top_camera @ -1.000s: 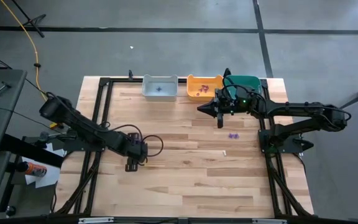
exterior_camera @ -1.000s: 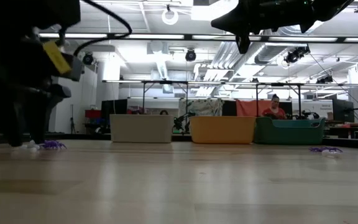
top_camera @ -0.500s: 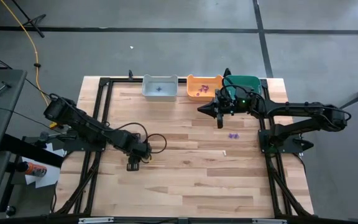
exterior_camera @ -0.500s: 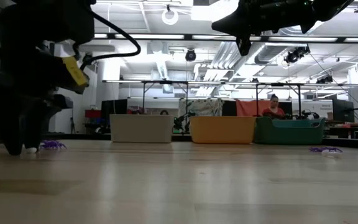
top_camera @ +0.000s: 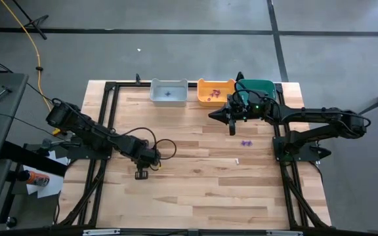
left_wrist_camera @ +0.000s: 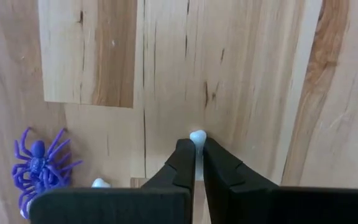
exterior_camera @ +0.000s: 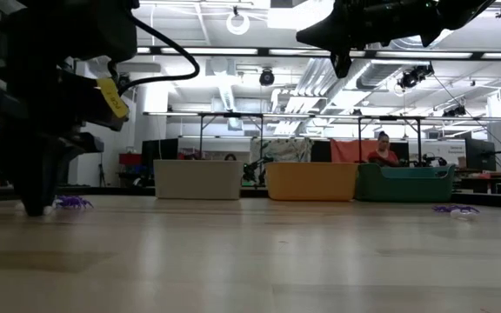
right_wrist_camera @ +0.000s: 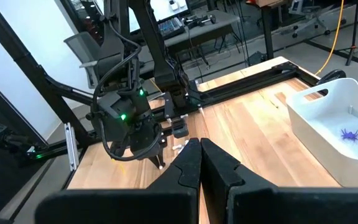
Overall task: Sort Halloween decoration
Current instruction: Put the white bone toy into the green bin
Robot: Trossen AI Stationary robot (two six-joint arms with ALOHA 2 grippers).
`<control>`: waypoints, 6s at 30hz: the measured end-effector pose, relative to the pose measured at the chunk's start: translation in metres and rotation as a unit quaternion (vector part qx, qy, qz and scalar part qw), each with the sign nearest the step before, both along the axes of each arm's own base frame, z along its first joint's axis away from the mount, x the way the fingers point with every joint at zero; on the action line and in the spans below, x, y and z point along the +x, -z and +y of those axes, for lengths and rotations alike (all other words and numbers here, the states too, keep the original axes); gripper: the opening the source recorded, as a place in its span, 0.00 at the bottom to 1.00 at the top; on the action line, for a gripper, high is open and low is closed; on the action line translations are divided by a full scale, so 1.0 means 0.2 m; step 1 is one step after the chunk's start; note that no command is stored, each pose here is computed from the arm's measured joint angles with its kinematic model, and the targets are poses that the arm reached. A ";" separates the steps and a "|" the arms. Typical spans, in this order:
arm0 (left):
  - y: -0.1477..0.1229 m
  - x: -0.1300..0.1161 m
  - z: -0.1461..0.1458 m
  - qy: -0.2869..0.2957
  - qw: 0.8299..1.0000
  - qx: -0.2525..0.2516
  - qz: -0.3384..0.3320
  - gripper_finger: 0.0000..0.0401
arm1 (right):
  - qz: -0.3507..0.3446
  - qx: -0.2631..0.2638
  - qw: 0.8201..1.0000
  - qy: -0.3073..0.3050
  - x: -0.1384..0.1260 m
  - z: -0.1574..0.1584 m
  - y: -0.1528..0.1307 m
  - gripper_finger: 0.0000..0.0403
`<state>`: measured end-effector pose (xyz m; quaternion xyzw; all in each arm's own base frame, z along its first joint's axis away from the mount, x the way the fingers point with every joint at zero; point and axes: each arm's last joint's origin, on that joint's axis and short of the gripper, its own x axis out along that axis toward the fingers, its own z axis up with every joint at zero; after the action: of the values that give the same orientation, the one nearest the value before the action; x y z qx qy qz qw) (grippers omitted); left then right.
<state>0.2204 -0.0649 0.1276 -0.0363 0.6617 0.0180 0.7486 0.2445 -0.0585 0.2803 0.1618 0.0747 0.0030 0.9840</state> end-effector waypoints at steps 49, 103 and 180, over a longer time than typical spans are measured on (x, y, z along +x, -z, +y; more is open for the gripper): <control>-0.51 0.37 0.69 -0.124 0.873 0.001 -0.471 0.00 | -0.031 -0.011 0.999 0.001 0.00 0.00 -0.03 0.00; -0.72 0.71 1.00 -0.142 0.761 0.021 -0.632 0.00 | -0.312 -0.085 0.939 0.118 -0.11 -0.17 -0.31 0.00; -0.98 0.69 1.39 -0.160 0.920 0.004 -0.358 0.40 | -0.347 -0.049 0.925 0.146 -0.15 -0.22 -0.34 0.00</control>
<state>0.3586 0.2139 0.3236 -0.1422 0.3347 0.1261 0.9230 0.2145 -0.1026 0.3474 0.1116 -0.2954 -0.0884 0.9447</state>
